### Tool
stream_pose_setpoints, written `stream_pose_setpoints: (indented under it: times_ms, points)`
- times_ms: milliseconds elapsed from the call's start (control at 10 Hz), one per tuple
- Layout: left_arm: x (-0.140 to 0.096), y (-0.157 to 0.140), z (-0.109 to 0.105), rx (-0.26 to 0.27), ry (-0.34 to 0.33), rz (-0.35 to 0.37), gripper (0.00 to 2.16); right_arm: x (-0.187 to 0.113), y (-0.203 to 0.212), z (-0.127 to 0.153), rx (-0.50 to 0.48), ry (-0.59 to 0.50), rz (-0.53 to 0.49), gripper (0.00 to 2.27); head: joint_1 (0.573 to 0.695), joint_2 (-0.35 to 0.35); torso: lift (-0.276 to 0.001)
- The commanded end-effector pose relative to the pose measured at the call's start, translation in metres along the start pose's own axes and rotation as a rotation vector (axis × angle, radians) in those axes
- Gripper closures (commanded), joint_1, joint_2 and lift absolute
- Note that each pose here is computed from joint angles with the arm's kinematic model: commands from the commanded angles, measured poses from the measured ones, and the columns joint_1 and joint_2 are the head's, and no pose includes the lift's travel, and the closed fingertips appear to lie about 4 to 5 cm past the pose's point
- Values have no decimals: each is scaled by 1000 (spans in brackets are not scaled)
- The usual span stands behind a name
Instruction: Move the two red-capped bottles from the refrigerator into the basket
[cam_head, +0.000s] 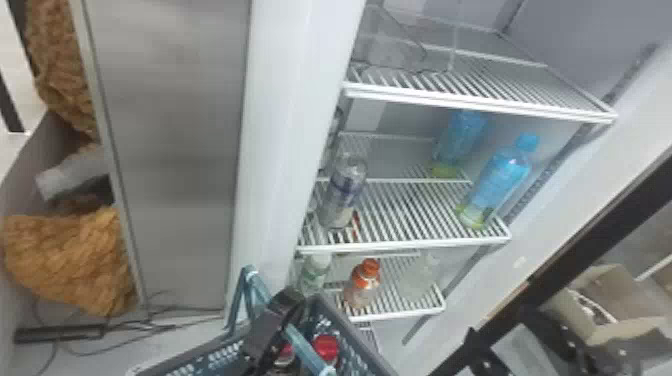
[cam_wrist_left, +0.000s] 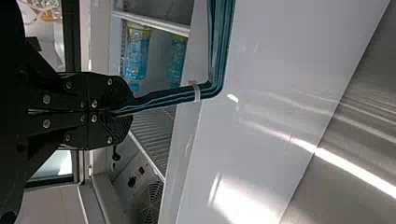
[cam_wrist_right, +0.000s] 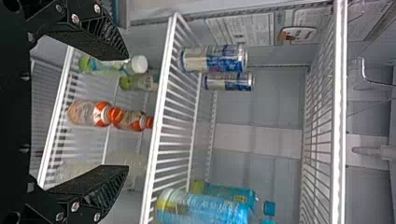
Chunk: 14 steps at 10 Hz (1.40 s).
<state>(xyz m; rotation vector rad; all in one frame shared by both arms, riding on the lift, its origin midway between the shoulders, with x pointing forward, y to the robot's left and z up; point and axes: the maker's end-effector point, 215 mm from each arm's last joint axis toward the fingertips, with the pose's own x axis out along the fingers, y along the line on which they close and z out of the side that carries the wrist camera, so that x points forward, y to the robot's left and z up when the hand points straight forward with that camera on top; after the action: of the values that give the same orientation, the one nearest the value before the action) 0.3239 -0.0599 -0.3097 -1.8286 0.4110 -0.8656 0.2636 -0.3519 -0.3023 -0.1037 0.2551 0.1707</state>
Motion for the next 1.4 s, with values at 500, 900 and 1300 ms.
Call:
stream_pose_setpoints:
  times_ms: [500, 900, 1300]
  points:
    - [-1, 1, -2, -4, 4, 2, 1204, -35, -18, -12, -120, 25, 15, 193, 695, -350, 0]
    - [-3, 2, -1, -8, -4, 4, 1204, -42, -28, -22, -110, 20, 3, 191, 695, -350, 0]
    - [-3, 2, 0, -9, -8, 3, 1204, -39, -30, -26, -81, 3, 7, 185, 695, -350, 0]
